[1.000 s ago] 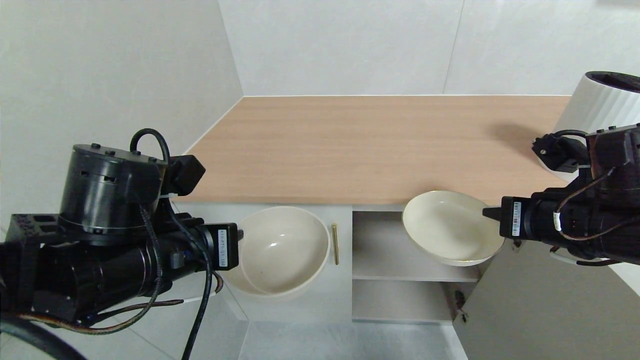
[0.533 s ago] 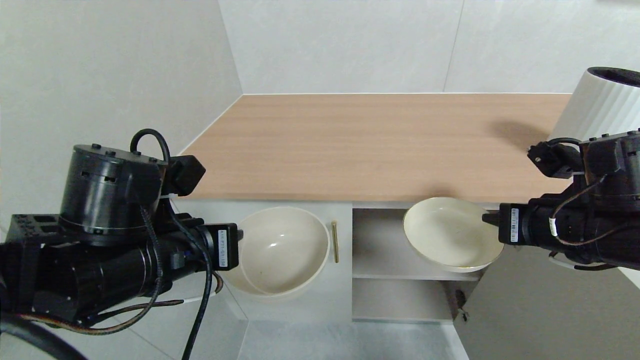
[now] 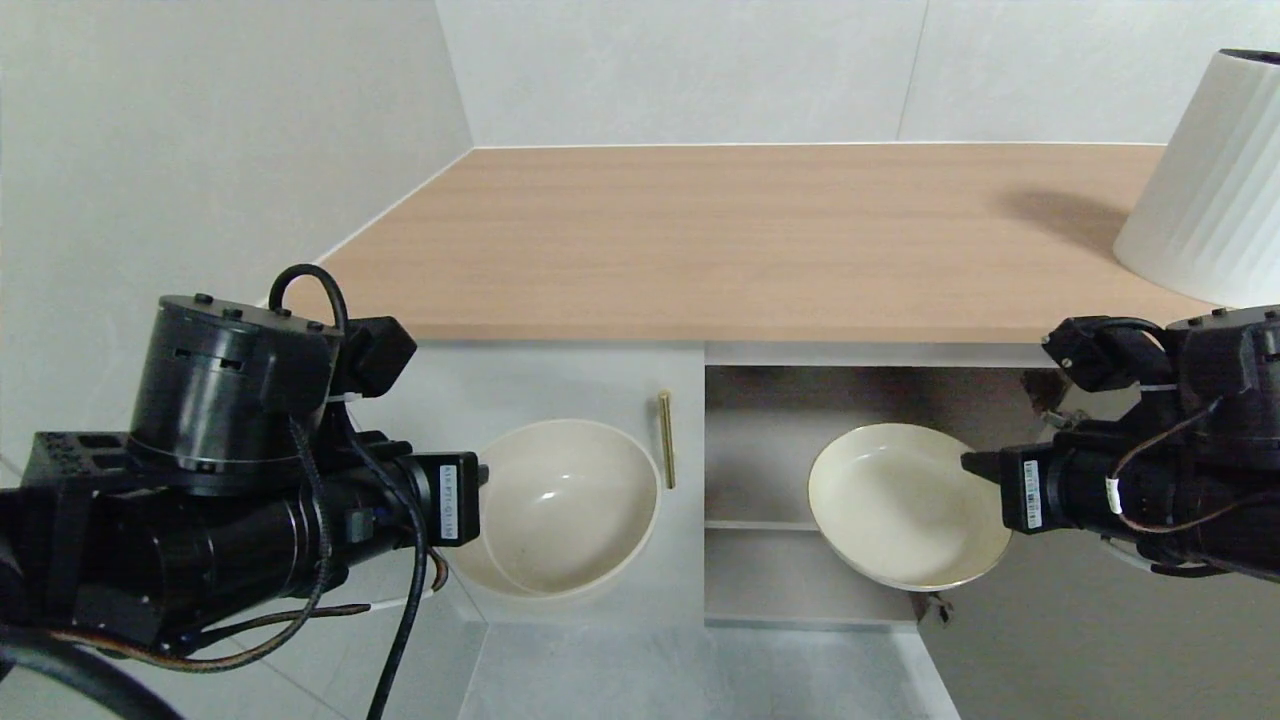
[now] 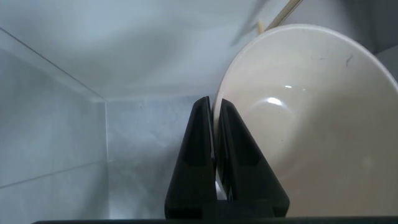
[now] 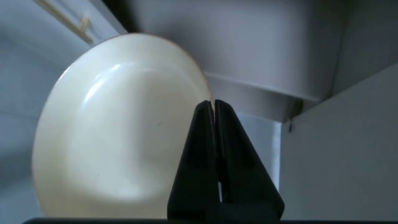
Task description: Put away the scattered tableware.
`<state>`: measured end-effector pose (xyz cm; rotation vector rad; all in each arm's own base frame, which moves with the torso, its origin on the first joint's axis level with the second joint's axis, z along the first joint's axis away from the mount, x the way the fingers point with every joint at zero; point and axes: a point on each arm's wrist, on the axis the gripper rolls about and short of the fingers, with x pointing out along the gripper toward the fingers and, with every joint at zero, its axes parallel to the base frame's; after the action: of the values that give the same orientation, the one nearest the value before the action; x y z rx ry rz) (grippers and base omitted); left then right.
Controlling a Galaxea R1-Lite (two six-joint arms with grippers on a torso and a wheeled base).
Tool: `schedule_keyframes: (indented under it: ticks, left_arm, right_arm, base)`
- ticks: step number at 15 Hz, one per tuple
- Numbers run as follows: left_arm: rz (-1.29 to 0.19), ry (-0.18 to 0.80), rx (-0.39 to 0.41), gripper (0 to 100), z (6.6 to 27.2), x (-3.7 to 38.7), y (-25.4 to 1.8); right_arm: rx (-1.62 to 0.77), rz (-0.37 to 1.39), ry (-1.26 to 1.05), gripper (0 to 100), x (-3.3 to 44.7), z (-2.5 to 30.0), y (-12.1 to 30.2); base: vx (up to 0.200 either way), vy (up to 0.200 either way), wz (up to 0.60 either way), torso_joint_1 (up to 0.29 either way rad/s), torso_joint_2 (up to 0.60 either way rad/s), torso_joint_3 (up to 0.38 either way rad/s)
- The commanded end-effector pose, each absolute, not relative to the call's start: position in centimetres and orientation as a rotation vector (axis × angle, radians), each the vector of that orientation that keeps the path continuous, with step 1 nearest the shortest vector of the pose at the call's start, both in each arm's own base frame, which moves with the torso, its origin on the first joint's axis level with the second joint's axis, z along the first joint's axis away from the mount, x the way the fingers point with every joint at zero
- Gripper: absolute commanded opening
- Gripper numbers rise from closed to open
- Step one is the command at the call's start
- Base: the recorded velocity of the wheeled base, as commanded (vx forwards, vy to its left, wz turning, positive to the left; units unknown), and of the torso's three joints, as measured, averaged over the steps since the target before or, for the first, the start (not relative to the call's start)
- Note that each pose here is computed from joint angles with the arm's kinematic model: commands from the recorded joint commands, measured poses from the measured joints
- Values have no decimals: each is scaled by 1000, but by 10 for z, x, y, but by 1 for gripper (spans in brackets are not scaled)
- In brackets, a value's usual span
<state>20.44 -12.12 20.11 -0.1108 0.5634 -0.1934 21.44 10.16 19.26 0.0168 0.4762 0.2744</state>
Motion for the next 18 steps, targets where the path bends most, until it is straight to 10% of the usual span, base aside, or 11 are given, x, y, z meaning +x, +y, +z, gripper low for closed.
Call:
schedule_keyframes:
  ticks: [1,18]
  left_arm:
    - [-191,571,-107,0,199,206,-122]
    - [-190,584,-101,0,196,208,-124]
  right_arm:
    - [13,275,487,0,215,190,102]
    - [-10,264,570,0,246,153,118]
  base:
    - [0,0,0,-178,471,300]
    - [0,0,0,-68,223,149]
